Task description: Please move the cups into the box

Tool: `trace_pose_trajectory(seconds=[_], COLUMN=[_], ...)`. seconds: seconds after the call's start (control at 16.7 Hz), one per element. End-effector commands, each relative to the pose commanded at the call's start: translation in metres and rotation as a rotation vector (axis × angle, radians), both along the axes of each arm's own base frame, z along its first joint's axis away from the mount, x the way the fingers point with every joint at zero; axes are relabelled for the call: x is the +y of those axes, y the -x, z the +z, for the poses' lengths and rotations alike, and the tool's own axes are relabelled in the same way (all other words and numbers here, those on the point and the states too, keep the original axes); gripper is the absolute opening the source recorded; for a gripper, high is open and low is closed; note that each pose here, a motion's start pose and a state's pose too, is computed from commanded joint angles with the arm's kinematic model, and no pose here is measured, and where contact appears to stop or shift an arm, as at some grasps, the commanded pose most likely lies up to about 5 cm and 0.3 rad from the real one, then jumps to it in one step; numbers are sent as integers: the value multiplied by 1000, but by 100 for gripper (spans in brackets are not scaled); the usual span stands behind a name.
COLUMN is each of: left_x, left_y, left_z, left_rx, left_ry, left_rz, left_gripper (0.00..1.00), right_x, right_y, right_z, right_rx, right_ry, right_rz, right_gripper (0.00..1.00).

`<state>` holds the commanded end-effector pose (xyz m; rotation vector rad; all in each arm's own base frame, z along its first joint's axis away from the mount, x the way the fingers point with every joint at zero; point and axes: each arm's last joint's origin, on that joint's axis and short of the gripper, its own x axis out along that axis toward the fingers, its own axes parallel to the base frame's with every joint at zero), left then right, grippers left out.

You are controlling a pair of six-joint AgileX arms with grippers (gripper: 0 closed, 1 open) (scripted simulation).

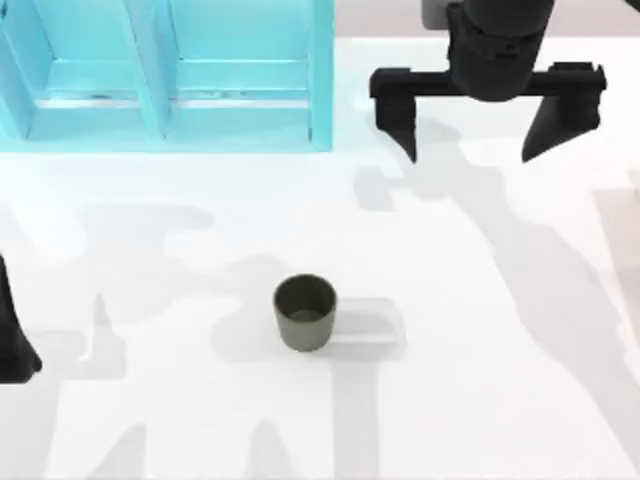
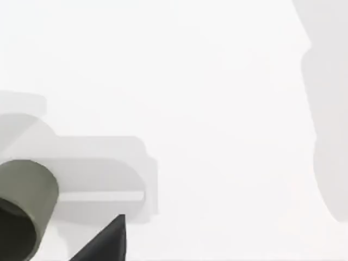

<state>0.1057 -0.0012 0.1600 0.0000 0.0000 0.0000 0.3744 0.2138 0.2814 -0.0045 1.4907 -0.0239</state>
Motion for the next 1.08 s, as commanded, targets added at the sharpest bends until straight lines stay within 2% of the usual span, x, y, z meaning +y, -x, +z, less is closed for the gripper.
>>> trace_pose_trajectory(seconds=[0.24, 0.42, 0.9, 1.08], left_x=[0, 0, 0, 0], left_y=[0, 0, 0, 0], left_z=[0, 0, 0, 0], left_rx=[0, 0, 0, 0], left_ry=[0, 0, 0, 0], left_rz=[0, 0, 0, 0], left_gripper=[100, 100, 100, 100], right_x=[105, 151, 162, 164], right_y=[39, 68, 76, 71], right_z=[-26, -40, -47, -69], right_rx=[-12, -18, -20, -22], right_ry=[-10, -15, -17, -18], right_rz=[0, 2, 3, 4], right_gripper=[100, 100, 100, 100])
